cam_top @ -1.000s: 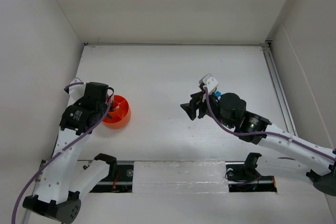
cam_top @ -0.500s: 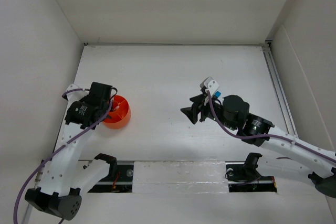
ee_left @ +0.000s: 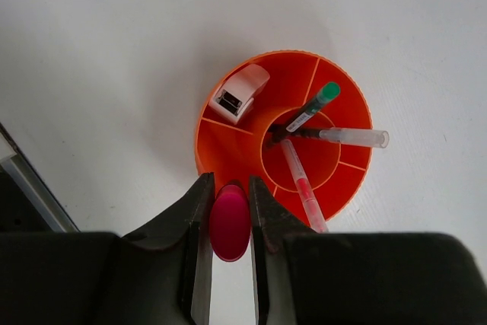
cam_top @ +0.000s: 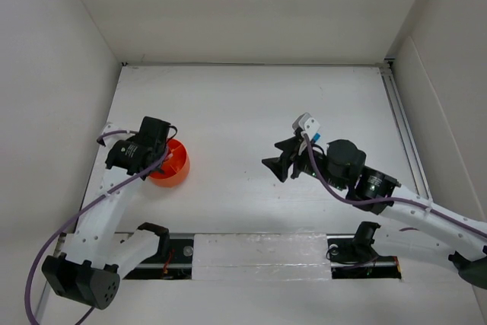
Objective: Sort the stationery into containers
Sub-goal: Place the pen in the storage box.
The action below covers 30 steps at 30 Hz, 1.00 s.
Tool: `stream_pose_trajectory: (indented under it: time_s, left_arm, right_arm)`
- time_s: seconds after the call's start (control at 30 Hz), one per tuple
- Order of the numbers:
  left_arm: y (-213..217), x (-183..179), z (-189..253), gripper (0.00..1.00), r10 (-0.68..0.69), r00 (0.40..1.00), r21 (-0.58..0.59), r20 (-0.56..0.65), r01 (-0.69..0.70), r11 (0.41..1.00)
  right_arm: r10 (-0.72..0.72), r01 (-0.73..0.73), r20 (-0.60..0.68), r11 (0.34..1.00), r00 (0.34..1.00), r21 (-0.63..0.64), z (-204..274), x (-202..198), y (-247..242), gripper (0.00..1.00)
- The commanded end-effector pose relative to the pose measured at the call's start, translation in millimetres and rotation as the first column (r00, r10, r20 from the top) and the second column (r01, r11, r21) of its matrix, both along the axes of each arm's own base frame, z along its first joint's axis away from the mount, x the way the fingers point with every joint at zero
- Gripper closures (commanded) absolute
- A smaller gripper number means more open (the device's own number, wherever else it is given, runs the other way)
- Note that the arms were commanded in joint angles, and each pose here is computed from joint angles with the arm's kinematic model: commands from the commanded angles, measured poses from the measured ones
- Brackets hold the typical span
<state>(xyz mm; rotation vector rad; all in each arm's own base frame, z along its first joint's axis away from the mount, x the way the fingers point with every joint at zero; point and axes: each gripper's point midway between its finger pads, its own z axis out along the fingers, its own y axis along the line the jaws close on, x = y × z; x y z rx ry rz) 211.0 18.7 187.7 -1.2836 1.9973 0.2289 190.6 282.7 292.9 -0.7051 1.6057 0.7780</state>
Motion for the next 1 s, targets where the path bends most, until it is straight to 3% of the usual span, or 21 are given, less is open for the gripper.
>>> stream_pose_trajectory:
  time_s: [0.0,0.3,0.5,0.6,0.73,0.87,0.97]
  left_arm:
    - [11,5,-1,1.0,0.079,0.996,0.033,0.046,-0.08,0.996]
    - [12,9,-16,1.0,0.106,0.994,0.064,-0.009,-0.106,0.992]
    - [14,8,-19,0.84,0.123,0.992,0.067,-0.004,-0.122,0.99]
    - [14,8,-20,0.68,0.123,0.992,0.071,-0.012,-0.122,0.99]
    - [12,8,-19,0.56,0.12,0.993,0.056,-0.001,-0.12,0.991]
    - [13,6,-15,0.54,0.106,0.994,0.057,0.008,-0.107,0.993]
    - [9,6,-6,0.54,0.073,0.996,0.027,0.048,-0.075,0.997]
  right_arm:
    - [0.028,-0.03,0.031,0.998,0.999,0.064,17,-5,5,0.33]
    - [0.045,-0.05,0.055,0.994,0.997,0.099,25,-14,-4,0.32]
    - [0.053,-0.06,0.061,0.993,0.997,0.107,27,-15,-2,0.32]
    - [0.053,-0.06,0.062,0.992,0.997,0.108,26,-16,-4,0.32]
    - [0.062,-0.069,0.061,0.992,0.996,0.108,26,-18,-3,0.32]
    - [0.028,-0.033,0.056,0.994,0.998,0.1,23,-12,-5,0.31]
    - [-0.126,0.125,0.004,0.989,0.992,0.084,10,13,-13,0.18]
